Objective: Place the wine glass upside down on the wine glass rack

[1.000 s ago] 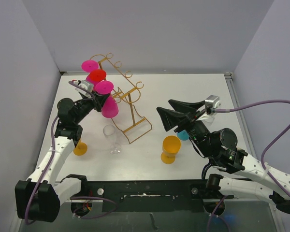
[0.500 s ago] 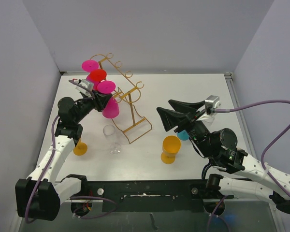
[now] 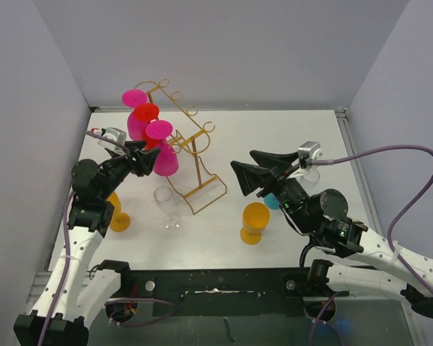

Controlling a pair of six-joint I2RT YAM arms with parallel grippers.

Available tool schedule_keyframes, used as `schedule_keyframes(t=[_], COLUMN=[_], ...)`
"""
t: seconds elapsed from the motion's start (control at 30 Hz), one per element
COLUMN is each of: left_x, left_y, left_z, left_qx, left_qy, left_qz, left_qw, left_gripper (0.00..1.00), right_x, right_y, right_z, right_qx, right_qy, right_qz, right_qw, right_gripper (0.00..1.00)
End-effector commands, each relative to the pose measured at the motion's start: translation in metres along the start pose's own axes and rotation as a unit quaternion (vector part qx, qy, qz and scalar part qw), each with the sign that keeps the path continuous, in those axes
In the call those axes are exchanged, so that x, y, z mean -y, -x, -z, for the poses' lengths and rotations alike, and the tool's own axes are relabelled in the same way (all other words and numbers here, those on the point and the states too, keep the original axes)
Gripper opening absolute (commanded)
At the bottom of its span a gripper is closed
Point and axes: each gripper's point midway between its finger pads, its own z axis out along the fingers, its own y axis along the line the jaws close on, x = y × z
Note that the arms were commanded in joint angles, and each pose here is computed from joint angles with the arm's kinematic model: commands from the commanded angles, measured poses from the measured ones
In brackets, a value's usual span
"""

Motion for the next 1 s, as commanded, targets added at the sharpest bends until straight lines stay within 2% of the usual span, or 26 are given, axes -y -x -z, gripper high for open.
schedule_keyframes(t=[0.0, 0.23, 0.5, 0.7, 0.97], left_x=[-0.003, -0.007, 0.003, 0.003, 0.009], left_y=[0.01, 0.05, 0.118, 0.136, 0.141], left_z=[0.027, 0.071, 0.111, 0.126, 0.124], left_qx=[0.007, 0.046, 0.142, 0.16, 0.161], left_qy=[0.046, 0.134, 0.174, 0.199, 0.187], left_qz=[-0.003, 0.013, -0.008, -0.014, -0.016], left_qw=[0.999, 0.99, 0.974, 0.967, 0.969], left_gripper=[0.52, 0.52, 0.53, 0.56, 0.57], right_x=[0.004, 0.004, -0.018, -0.027, -0.042], right_y=[-0.004, -0.067, -0.143, -0.176, -0.202], right_z=[-0.006, -0.024, -0.054, -0.07, -0.089], right_qx=[-0.025, -0.15, -0.266, -0.28, -0.282], right_qy=[-0.028, -0.06, -0.073, -0.112, -0.127], right_qz=[-0.001, 0.017, 0.019, -0.004, -0.001], right_qw=[0.999, 0.987, 0.961, 0.953, 0.951], right_gripper=[0.64, 0.66, 0.63, 0.61, 0.59])
